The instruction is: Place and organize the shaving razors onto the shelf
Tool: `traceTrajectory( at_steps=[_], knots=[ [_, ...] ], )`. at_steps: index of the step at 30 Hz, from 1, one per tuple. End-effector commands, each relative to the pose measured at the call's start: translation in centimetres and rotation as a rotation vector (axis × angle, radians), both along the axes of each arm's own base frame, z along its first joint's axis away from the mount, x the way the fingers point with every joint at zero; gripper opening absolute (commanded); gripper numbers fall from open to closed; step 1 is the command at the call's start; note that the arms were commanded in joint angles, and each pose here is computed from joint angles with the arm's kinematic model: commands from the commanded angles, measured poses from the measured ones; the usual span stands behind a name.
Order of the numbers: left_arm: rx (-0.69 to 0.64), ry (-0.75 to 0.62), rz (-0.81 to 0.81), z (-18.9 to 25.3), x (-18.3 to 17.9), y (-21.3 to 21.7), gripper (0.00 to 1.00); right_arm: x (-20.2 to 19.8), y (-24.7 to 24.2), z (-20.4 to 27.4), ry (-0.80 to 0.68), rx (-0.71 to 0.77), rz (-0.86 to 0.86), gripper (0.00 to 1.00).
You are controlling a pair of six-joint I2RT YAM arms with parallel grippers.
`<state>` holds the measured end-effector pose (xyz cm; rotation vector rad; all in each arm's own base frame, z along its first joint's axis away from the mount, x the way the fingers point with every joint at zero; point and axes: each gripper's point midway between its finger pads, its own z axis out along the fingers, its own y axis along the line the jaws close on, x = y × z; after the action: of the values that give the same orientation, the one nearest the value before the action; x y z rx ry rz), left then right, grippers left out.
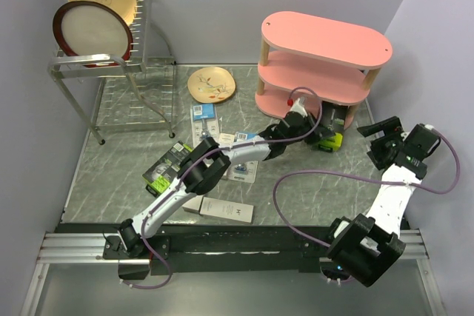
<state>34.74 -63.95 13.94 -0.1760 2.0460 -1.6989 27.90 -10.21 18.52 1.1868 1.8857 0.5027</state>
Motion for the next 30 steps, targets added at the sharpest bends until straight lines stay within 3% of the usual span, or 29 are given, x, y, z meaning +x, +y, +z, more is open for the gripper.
traceTrajectory(
  at_steps=[1,4,6,10,11,12,15,19,26,30],
  knots=[
    [-0.045,-0.077,0.102,2.0,3.0,0.1,0.09,0.8,-1.7,2.4,-0.059,-0.069,-0.032,1.0],
    [-0.032,-0.088,0.108,1.0,3.4,0.2,0.11,0.7,-1.9,2.4,-0.056,-0.074,-0.04,1.0],
    [-0.078,-0.127,0.077,2.7,3.5,0.9,0.05,0.6,-2.1,2.6,-0.059,-0.077,-0.046,1.0],
    [-0.177,-0.217,-0.158,6.8,-0.3,2.0,0.01,0.5,-2.3,2.5,-0.062,-0.081,-0.043,1.0],
    [-0.131,-0.173,-0.172,4.1,-1.4,2.6,0.01,0.5,-2.2,2.3,-0.06,-0.076,-0.043,1.0],
    [-0.183,-0.235,-0.172,7.2,-2.5,3.4,0.01,0.5,-2.3,2.0,-0.057,-0.07,-0.048,1.0],
    [-0.107,-0.26,-0.185,5.2,-6.6,4.7,0.01,0.8,-2.3,2.2,-0.065,-0.063,-0.041,1.0],
    [-0.07,-0.132,-0.244,1.2,-10.9,4.6,0.01,0.9,-2.8,3.3,-0.073,-0.109,-0.028,1.0],
    [-0.033,0.082,-0.135,-3.7,-9.3,2.0,0.01,0.7,-2.8,2.7,-0.061,-0.12,-0.023,1.0],
    [-0.033,0.187,0.007,-4.9,-7.5,1.2,0.01,0.5,-2.8,2.6,-0.054,-0.126,-0.03,1.0]
  ],
)
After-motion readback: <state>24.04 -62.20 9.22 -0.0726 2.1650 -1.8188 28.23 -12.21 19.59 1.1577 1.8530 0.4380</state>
